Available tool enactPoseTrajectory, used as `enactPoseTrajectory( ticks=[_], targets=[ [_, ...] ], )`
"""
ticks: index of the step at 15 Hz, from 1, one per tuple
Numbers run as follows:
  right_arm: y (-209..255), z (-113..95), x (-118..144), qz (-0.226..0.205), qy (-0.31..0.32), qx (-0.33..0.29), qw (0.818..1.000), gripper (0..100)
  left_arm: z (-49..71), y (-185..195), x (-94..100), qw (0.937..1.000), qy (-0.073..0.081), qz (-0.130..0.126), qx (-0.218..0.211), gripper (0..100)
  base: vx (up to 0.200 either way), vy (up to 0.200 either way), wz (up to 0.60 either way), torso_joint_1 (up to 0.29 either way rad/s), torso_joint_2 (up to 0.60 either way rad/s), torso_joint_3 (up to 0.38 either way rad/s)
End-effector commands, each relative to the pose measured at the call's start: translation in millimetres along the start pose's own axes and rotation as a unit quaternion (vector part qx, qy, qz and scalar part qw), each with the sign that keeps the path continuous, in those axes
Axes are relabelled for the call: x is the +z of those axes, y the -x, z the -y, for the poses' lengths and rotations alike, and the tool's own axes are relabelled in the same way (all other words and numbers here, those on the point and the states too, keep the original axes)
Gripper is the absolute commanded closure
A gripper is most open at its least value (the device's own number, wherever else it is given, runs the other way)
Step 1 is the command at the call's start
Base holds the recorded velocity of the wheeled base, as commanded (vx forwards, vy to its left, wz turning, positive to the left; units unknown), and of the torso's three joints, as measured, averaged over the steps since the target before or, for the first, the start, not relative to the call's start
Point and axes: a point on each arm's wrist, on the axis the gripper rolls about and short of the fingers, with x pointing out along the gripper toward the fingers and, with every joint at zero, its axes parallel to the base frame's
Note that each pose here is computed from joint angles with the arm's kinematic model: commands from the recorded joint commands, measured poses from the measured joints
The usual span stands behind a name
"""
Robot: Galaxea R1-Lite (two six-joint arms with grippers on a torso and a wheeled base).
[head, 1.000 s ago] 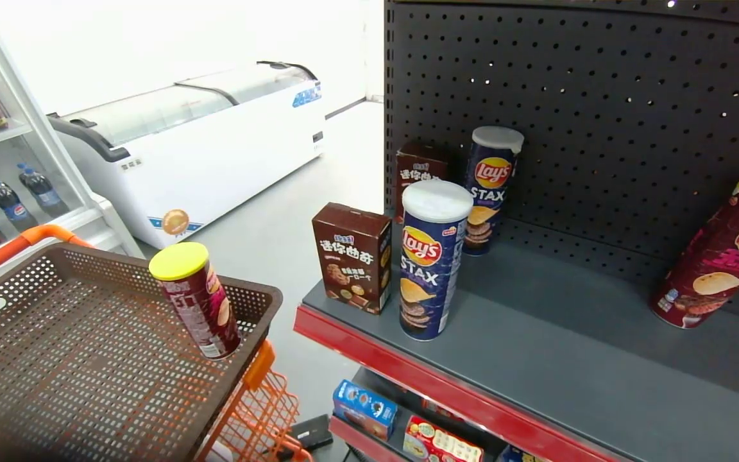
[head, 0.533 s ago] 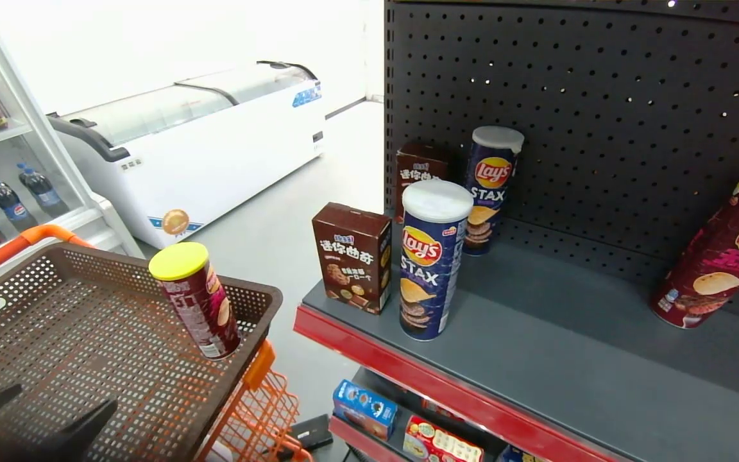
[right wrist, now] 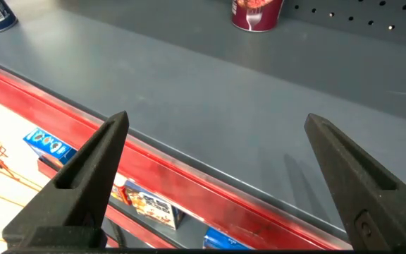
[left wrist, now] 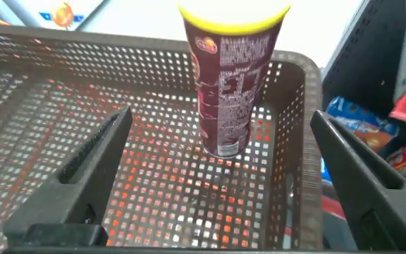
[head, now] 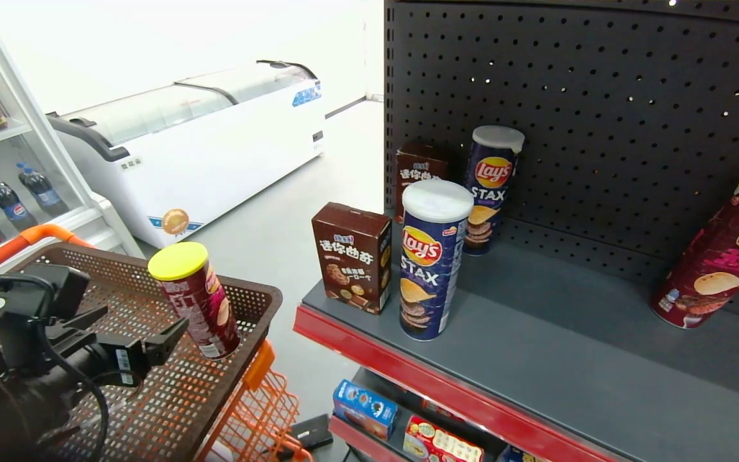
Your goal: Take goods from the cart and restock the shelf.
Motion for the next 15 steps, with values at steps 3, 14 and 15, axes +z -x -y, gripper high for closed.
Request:
enactPoseTrajectory(
  ticks=[3, 14, 15],
  targets=[
    [-0.2, 0.0, -0.2, -0.001, 0.000, 0.000, 1.000, 0, 4.5, -54.9, -28.1, 0.9990, -0.006, -0.044, -0.005, 0, 0.000, 0.000, 0.00, 0.000, 0.00, 0.000],
    [-0.2, 0.0, -0.2, -0.001, 0.000, 0.000, 1.000, 0, 5.4, -123.8, -27.8, 0.9999, 0.008, -0.006, 0.001, 0, 0.000, 0.000, 0.00, 0.000, 0.00, 0.000],
    [-0.2, 0.0, -0.2, -0.001, 0.000, 0.000, 1.000, 0, 5.5, -124.9, -28.4, 0.9999, 0.008, -0.007, 0.001, 0, 0.000, 0.000, 0.00, 0.000, 0.00, 0.000]
  ],
)
